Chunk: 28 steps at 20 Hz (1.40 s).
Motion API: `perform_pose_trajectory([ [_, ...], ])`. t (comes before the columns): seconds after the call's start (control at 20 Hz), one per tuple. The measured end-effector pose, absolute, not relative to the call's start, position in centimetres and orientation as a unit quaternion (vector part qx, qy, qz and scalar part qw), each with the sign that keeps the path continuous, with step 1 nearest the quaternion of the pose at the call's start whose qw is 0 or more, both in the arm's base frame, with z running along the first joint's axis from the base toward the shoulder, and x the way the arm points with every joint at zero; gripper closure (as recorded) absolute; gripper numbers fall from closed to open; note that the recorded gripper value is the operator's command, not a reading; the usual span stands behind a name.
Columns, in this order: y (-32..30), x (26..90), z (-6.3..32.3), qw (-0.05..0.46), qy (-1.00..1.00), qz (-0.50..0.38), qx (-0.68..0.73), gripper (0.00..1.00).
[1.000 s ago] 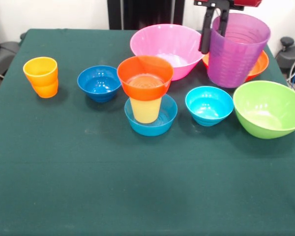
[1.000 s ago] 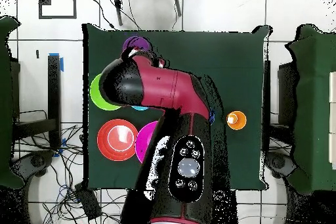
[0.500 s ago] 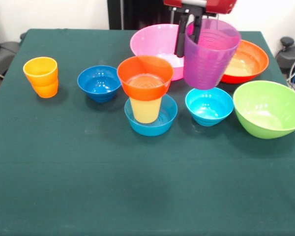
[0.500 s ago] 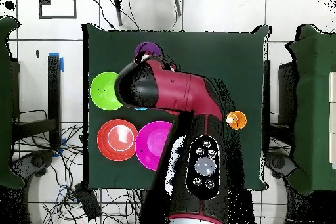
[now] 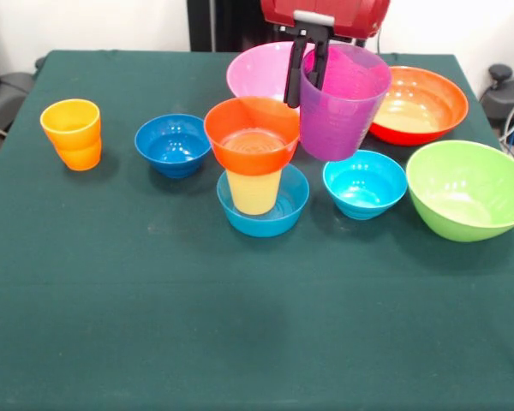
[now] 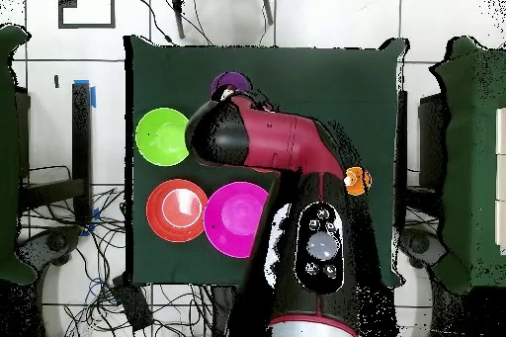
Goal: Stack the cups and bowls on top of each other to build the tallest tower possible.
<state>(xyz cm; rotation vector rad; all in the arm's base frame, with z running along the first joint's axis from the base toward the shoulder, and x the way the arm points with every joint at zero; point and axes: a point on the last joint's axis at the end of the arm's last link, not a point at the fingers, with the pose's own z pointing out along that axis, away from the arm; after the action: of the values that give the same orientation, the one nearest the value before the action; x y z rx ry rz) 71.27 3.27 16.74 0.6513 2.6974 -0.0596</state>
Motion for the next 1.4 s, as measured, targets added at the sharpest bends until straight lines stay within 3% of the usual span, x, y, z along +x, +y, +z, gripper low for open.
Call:
perform_pose_trajectory([
  [1.4,0.2,69.6,17.4,0.17,0.956,0.006,0.239,1.0],
])
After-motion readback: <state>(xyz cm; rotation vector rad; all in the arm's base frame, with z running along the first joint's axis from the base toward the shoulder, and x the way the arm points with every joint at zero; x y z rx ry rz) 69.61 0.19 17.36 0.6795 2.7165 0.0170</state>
